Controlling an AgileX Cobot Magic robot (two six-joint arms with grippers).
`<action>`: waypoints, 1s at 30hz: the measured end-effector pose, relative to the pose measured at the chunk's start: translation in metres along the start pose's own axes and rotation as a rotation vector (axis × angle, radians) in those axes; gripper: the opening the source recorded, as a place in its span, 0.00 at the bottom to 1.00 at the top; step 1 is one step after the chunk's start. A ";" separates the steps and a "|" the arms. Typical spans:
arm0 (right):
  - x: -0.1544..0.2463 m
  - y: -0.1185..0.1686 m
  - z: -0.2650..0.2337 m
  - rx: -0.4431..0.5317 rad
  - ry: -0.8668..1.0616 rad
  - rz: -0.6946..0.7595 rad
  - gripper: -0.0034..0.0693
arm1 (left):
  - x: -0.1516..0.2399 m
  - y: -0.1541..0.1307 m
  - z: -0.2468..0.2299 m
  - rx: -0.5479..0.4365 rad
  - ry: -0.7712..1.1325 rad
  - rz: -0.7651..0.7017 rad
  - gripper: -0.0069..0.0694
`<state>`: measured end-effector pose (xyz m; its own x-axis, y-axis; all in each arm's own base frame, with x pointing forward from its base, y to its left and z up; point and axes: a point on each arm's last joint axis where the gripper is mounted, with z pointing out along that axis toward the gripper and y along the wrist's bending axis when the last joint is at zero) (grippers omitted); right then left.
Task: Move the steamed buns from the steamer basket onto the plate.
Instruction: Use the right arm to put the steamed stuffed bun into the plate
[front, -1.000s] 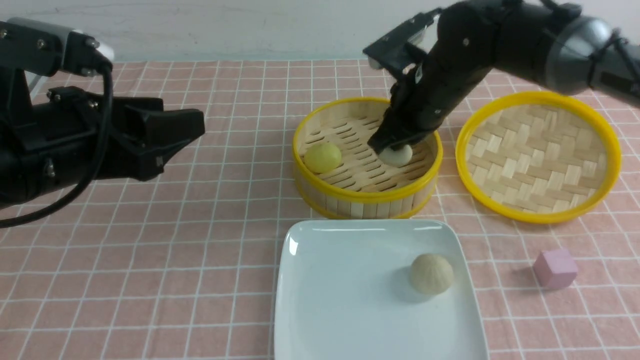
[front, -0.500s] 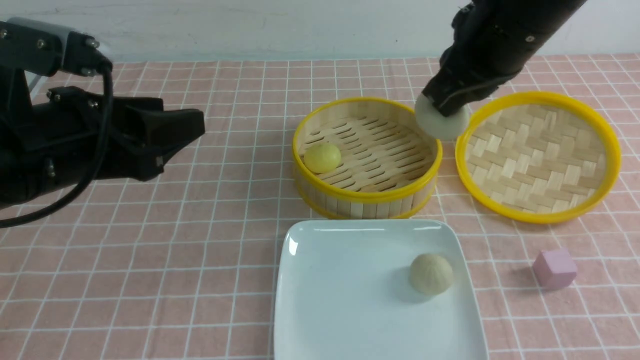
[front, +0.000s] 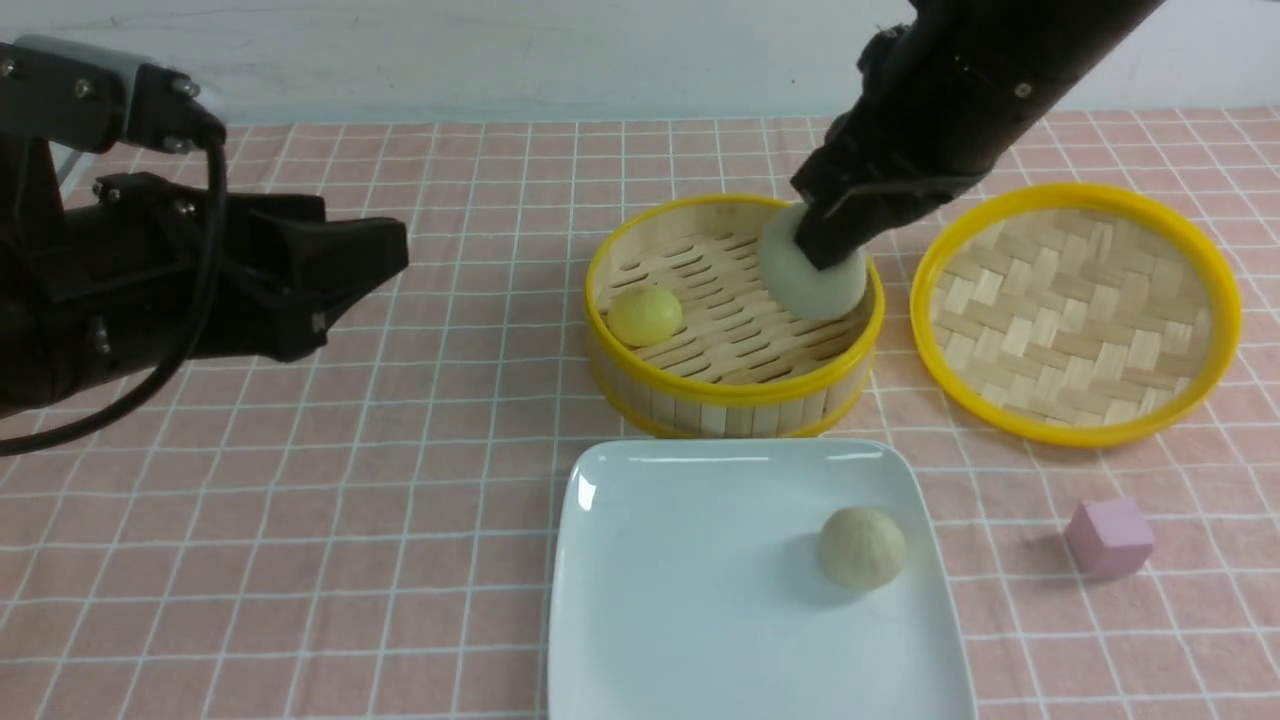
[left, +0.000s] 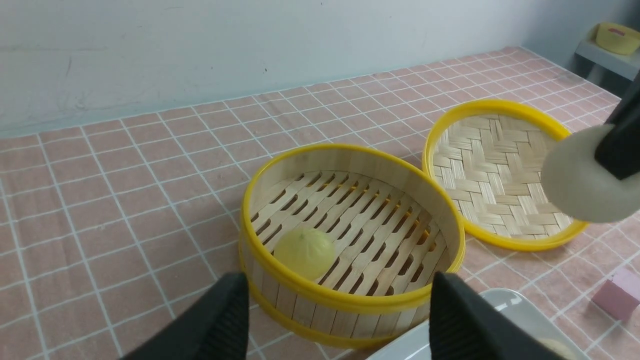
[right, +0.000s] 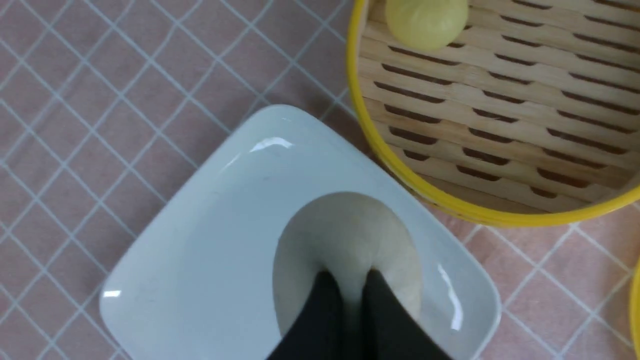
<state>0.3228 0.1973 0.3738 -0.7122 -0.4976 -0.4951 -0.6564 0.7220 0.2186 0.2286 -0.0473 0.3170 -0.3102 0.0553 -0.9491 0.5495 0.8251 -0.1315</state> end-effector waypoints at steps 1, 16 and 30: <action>0.005 -0.001 0.007 -0.013 0.027 0.014 0.08 | 0.000 0.000 0.000 0.000 0.000 0.000 0.73; 0.076 -0.015 0.101 -0.127 0.152 -0.019 0.08 | 0.000 0.000 0.000 -0.001 -0.002 -0.003 0.73; 0.073 -0.029 0.142 -0.119 0.089 -0.060 0.09 | 0.000 0.001 0.000 -0.011 -0.005 -0.006 0.73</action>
<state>0.3250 0.2081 0.2122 -0.6865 -0.5828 -0.4348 -0.7196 0.6303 0.2913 0.2293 -0.0465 0.3173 -0.3098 0.0477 -0.9496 0.5388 0.8317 -0.1340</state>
